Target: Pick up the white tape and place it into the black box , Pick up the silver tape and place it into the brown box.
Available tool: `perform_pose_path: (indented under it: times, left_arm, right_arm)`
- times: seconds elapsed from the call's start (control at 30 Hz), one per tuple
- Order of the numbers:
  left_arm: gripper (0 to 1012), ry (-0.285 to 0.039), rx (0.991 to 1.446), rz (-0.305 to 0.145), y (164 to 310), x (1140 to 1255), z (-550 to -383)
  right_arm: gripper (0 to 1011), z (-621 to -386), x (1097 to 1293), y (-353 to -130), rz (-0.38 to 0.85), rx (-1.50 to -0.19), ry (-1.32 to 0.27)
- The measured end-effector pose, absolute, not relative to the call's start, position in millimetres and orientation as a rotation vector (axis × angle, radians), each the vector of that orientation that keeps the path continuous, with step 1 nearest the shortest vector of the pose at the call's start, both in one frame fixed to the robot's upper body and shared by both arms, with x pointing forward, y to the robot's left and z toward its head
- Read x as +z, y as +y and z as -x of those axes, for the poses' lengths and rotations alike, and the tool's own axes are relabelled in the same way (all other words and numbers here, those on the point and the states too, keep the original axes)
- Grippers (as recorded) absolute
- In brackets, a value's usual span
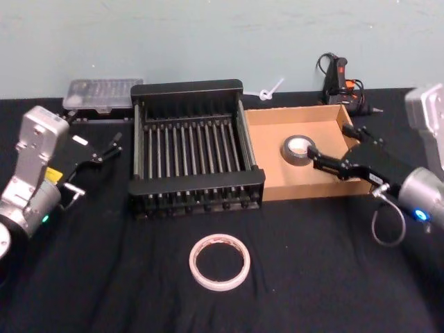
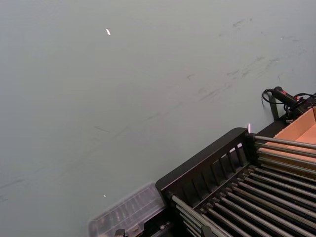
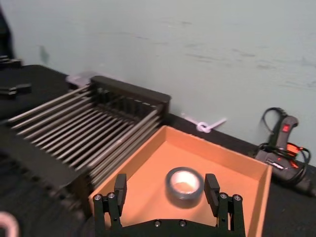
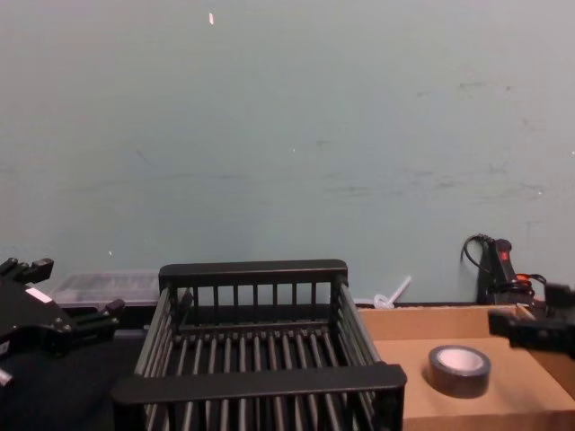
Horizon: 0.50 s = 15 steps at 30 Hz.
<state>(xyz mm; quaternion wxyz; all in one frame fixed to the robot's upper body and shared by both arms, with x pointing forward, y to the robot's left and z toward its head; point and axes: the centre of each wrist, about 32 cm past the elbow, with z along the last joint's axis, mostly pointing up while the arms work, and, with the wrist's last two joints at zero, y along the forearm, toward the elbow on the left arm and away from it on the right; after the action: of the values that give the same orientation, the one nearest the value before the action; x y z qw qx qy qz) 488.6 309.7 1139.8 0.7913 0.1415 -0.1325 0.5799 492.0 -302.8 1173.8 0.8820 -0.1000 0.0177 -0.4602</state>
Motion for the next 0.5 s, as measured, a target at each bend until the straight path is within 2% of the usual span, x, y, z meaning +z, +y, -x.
perform_pose_path:
  times: [0.23, 0.5]
  left_arm:
    - [1001, -0.285, 1.248, -0.304, 309.7, 1139.8, -488.6]
    - [1001, -0.285, 1.248, -0.305, 309.7, 1139.8, -488.6]
  right_arm:
    - [1002, -468.5, 1163.6, -313.9, 0.227, -0.855, 0.037]
    - [1002, -458.3, 1153.1, -308.1, 0.271, -0.746, 0.05]
